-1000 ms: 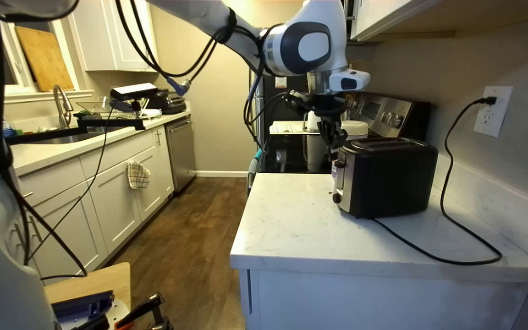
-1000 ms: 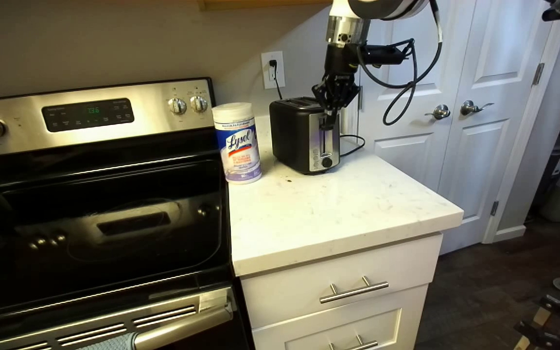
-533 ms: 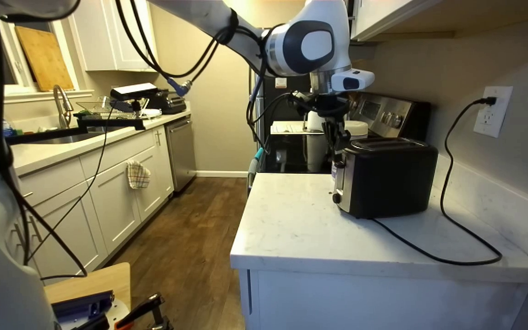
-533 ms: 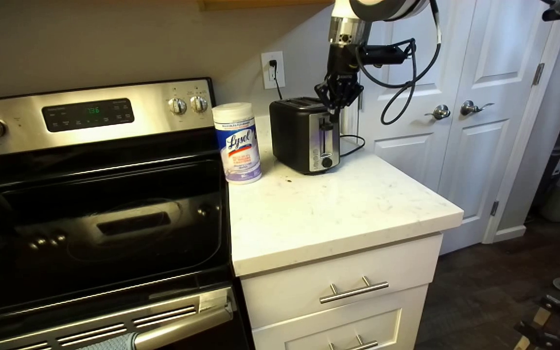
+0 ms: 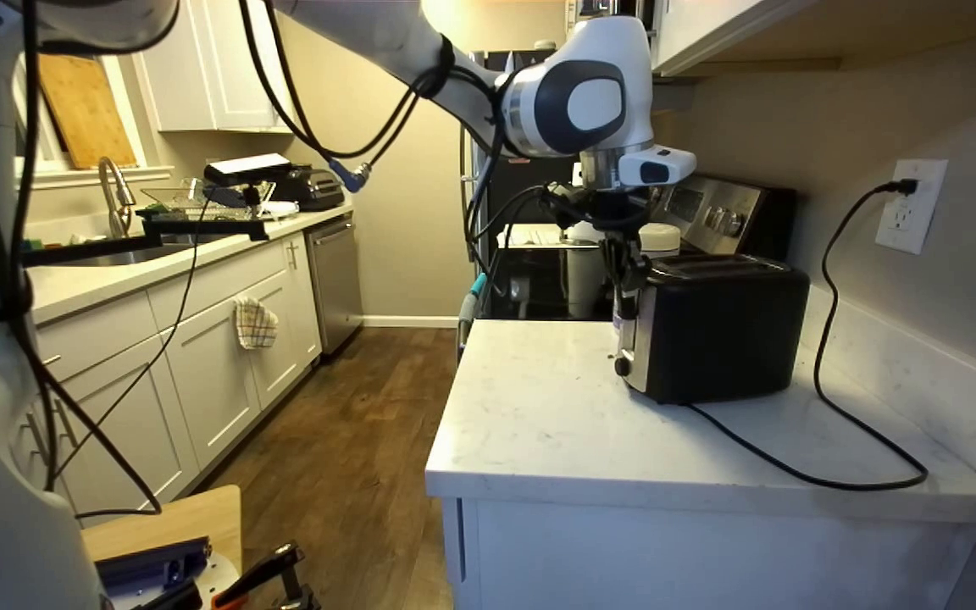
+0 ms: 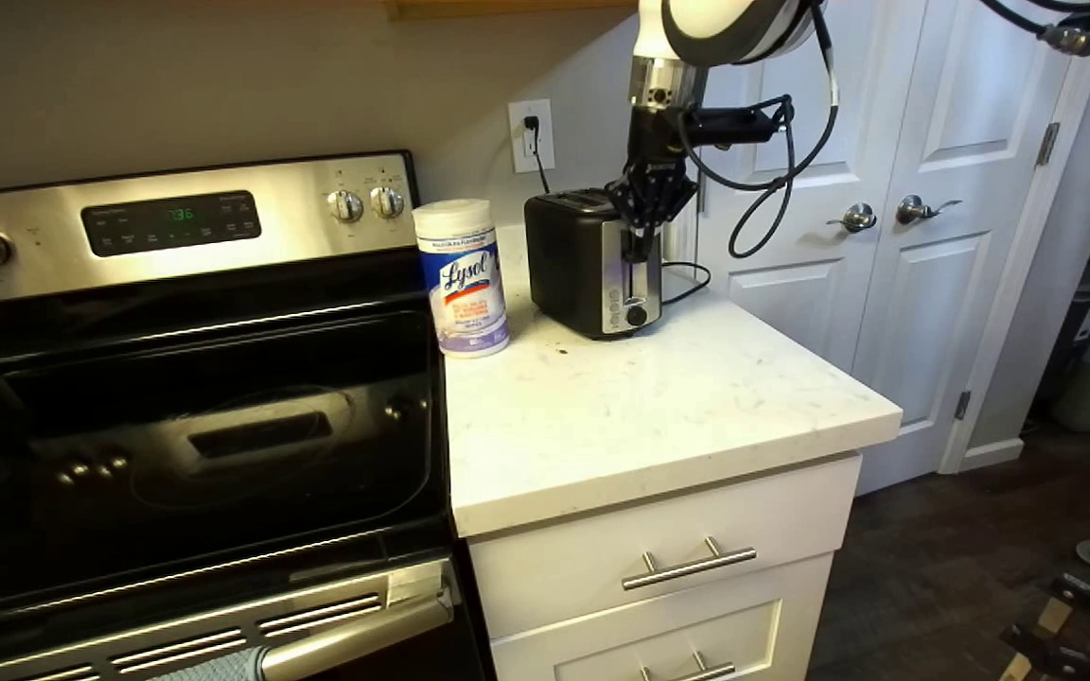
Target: Push the black toaster lever on the toaster downwards
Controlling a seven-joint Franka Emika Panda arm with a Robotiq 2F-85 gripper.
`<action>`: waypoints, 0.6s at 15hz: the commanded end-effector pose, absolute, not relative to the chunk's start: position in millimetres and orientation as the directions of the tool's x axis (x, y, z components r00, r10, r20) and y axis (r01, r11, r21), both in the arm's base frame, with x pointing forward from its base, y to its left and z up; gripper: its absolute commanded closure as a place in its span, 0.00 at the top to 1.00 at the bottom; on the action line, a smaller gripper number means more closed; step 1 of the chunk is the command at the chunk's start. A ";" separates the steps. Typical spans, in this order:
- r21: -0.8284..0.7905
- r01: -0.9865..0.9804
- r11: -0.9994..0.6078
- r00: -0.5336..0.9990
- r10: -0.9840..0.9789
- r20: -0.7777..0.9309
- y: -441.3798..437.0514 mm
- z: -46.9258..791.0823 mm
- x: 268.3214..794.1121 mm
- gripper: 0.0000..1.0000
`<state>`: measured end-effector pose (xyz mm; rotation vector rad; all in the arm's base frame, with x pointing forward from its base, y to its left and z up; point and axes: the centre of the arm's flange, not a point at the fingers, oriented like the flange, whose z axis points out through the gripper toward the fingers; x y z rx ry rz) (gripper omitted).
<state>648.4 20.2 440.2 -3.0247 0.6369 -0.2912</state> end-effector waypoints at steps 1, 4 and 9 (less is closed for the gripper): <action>-0.059 -0.407 -0.911 0.895 -0.411 0.171 23.3 427.2 664.6 0.00; -0.046 -0.400 -0.916 0.898 -0.401 0.183 27.3 415.2 668.3 0.00; 0.004 -0.381 -0.925 0.907 -0.373 0.196 32.7 400.5 669.1 0.00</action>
